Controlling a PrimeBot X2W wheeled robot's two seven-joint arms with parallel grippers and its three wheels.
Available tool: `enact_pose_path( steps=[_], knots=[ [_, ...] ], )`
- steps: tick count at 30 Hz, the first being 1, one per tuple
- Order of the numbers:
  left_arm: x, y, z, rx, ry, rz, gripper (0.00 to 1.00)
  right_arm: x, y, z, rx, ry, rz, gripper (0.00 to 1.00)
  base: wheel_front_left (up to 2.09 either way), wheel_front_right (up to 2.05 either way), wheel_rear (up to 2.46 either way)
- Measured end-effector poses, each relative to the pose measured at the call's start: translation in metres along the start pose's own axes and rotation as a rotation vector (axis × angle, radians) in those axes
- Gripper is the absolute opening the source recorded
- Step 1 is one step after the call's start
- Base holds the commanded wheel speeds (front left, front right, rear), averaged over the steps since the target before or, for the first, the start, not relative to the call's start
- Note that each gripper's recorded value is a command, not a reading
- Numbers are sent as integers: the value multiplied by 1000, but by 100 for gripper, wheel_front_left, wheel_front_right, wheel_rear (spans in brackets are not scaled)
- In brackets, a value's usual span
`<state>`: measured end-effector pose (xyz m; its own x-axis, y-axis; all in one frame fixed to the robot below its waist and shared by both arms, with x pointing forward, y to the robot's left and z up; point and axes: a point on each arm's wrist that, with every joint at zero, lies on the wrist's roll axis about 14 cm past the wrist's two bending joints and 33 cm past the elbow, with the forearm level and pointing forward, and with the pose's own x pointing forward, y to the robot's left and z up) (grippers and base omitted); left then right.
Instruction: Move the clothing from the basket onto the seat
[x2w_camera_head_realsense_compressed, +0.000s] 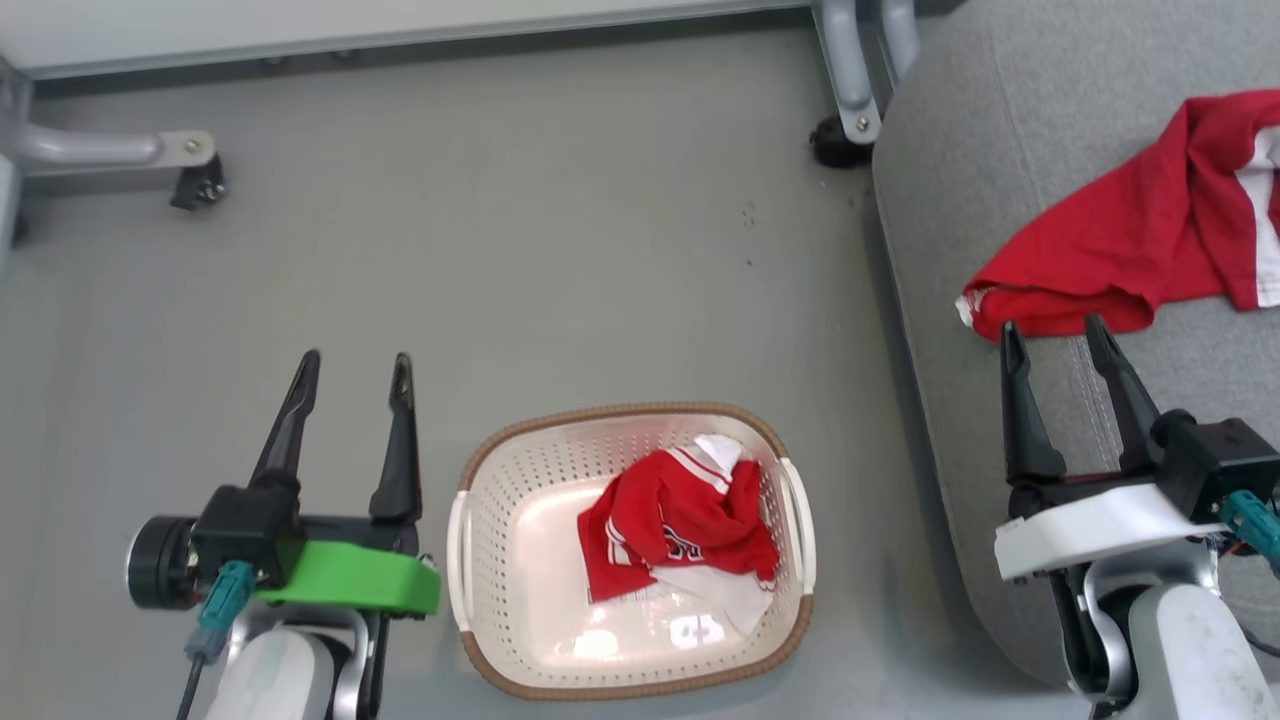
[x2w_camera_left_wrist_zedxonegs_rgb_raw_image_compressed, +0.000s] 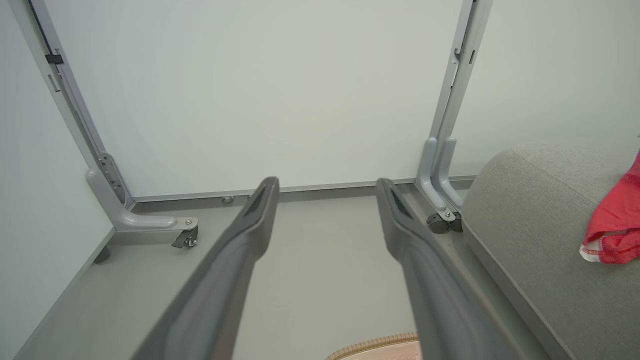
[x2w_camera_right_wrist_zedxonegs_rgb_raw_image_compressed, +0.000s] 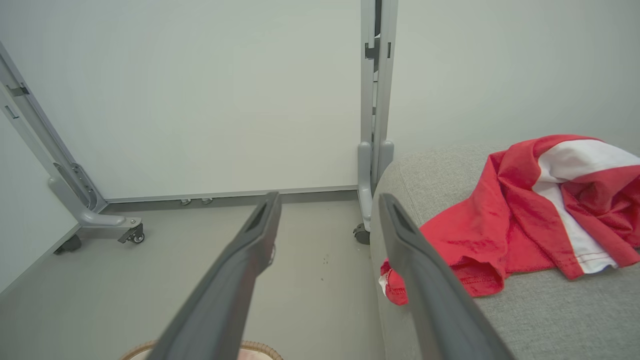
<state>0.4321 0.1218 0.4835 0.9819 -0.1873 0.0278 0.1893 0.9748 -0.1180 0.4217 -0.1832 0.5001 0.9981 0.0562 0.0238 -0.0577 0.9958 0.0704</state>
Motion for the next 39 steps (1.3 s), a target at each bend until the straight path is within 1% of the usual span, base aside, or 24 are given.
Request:
enact_pose_path(
  steps=[2,6,12,19,28,39],
  knots=[
    [-11,12,3,8,-2,42,100,-6,5,2,0,8,12,100,0,0,0],
    [-33,25,8,16,-4,93,100,-17,14,5,2,21,38,100,0,0,0],
    [-61,28,9,24,2,119,100,-38,24,10,10,28,64,100,0,0,0],
    [-83,24,7,40,10,109,100,-60,26,17,18,28,66,100,0,0,0],
    [-94,19,4,35,16,103,100,-77,24,21,19,30,58,100,0,0,0],
    [-95,18,-1,30,30,103,100,-76,25,23,18,31,62,100,0,0,0]
  ],
)
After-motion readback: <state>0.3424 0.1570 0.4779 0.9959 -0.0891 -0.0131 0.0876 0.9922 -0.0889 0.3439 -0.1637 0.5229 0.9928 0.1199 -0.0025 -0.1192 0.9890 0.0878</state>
